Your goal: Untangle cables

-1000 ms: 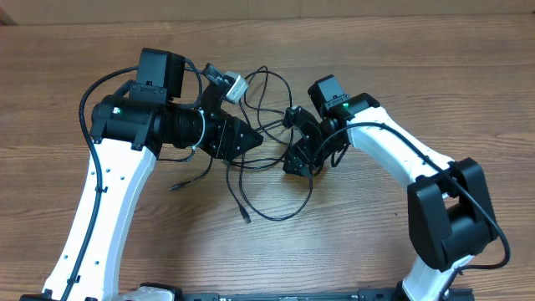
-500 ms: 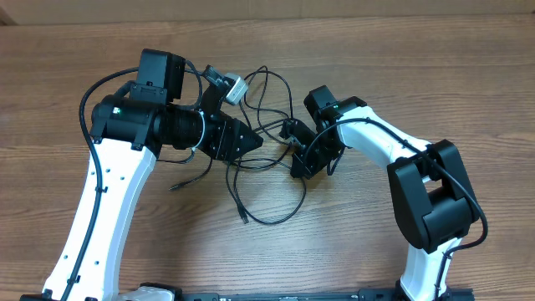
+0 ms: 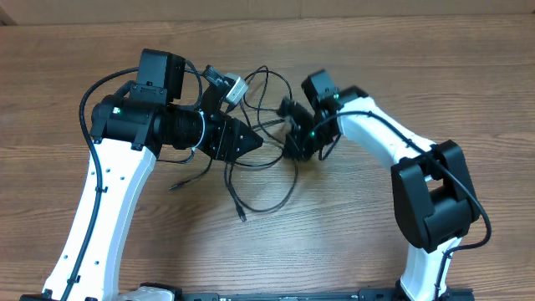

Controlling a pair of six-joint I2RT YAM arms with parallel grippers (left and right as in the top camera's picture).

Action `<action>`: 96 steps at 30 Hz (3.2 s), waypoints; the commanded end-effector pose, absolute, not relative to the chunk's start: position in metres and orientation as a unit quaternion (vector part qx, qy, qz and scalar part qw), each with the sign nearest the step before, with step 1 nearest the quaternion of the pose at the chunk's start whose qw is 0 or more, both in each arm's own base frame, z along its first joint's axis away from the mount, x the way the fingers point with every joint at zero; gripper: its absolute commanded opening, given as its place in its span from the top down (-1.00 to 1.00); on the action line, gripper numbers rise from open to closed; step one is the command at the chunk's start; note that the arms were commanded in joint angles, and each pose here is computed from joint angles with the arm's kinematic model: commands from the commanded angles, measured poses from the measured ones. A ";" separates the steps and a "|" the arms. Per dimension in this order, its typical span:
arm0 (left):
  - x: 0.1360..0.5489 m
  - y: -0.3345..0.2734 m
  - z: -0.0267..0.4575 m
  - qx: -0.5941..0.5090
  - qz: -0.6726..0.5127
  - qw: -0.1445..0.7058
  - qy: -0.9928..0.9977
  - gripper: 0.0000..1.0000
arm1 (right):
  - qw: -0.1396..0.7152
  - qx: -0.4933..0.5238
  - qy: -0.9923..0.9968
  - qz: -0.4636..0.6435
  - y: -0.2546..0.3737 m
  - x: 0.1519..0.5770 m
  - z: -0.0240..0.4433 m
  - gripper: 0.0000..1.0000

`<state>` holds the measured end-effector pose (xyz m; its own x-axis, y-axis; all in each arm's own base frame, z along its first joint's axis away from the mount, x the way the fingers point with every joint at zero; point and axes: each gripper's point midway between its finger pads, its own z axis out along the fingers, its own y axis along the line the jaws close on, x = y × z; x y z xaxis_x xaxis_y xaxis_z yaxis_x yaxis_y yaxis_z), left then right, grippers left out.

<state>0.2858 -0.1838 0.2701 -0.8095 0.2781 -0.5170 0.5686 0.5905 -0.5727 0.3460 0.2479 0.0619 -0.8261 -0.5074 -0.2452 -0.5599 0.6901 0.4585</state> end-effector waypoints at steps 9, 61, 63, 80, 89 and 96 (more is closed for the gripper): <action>0.284 -0.185 0.271 0.242 -0.388 0.189 0.869 0.04 | 0.154 -0.278 0.910 0.266 0.256 0.385 0.192 0.92; 0.321 -0.161 0.232 0.213 -0.282 0.193 0.915 0.05 | 0.428 -0.121 0.808 0.386 0.249 0.395 0.445 0.92; 0.320 -0.161 0.228 0.211 -0.282 0.184 0.918 0.06 | 0.464 -0.045 0.835 0.293 0.209 0.423 0.432 0.92; 0.322 -0.169 0.232 0.216 -0.308 0.188 0.907 0.06 | 0.196 -0.270 0.794 0.508 0.269 0.292 0.400 0.93; 0.322 -0.169 0.232 0.216 -0.308 0.188 0.907 0.07 | 0.169 -0.375 0.776 0.478 0.267 0.251 0.377 0.92; 0.321 -0.169 0.231 0.215 -0.308 0.184 0.908 0.07 | 0.253 -0.320 0.789 0.460 0.247 0.308 0.391 0.92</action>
